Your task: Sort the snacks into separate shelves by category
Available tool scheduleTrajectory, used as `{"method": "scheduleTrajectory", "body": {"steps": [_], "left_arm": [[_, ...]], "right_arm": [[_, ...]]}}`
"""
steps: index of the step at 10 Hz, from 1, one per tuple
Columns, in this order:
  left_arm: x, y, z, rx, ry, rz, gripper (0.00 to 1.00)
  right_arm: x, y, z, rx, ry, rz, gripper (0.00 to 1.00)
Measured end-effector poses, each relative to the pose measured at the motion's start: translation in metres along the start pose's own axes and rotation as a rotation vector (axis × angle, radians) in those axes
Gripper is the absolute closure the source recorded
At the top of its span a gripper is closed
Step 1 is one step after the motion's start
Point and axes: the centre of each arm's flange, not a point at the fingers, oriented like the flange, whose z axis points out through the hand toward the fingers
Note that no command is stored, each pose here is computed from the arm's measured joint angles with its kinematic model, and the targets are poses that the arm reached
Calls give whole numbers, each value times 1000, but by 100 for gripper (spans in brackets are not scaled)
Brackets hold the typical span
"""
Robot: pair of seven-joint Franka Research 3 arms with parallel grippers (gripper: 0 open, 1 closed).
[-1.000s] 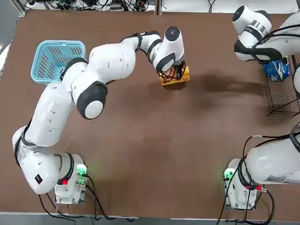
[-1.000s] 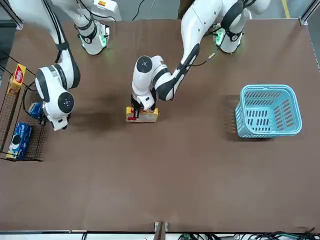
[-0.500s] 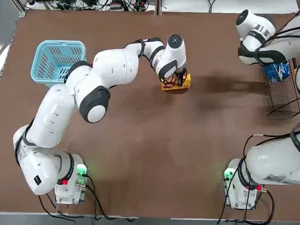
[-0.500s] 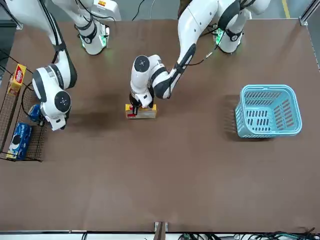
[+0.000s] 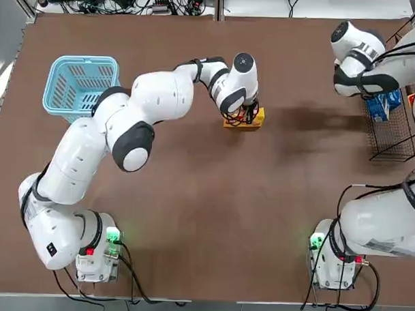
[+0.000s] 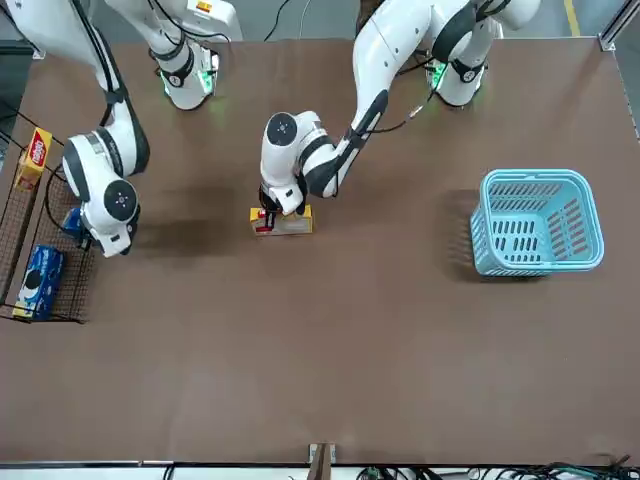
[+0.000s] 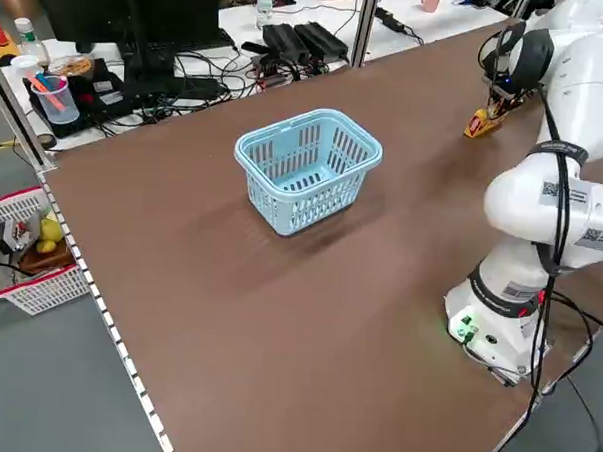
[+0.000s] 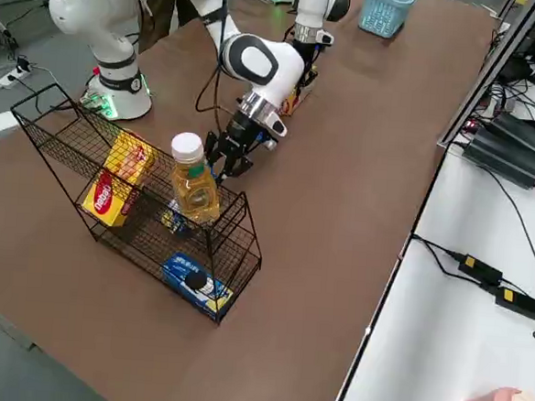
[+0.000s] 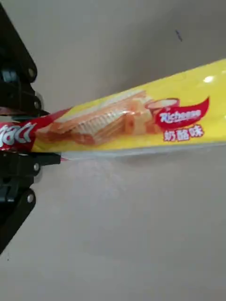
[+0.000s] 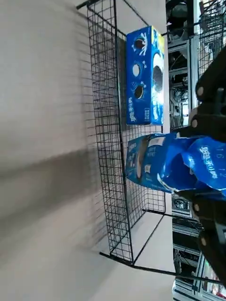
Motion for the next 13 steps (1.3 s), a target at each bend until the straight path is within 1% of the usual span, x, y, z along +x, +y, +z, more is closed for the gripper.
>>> {"method": "scheduleTrajectory", "body": {"steps": [2, 3, 4, 5, 6, 7, 8, 9, 10, 12, 13], "left_arm": [[1, 3, -1, -7, 0, -2, 70], [2, 4, -1, -10, 0, -2, 59], [2, 5, -1, -12, 0, -2, 58], [2, 6, -2, -13, -1, -1, 60], [2, 6, -2, -13, -1, 0, 65], [2, 6, -2, -13, -1, 1, 66], [2, 6, -2, -13, -1, 3, 57], [2, 6, -2, -13, 0, 4, 52], [2, 6, -2, -12, 1, 5, 50], [3, 6, -1, -11, 3, 4, 41], [4, 6, -1, -7, 10, 4, 40]], "right_arm": [[-3, -4, 13, 1, 6, -5, 57], [-7, -3, 19, -4, 7, -4, 57], [-11, -3, 26, -8, 6, -4, 57], [-14, -3, 31, -8, 6, -1, 57], [-17, -3, 34, -6, 6, 3, 57], [-19, -3, 36, -6, 6, 5, 55], [-19, -3, 36, -9, 7, 4, 48], [-19, -2, 36, -14, 10, 4, 44], [-19, -2, 36, -17, 12, 4, 32], [-20, -1, 37, -20, 14, 5, 1], [-20, -1, 37, -21, 15, 5, 0]]}}
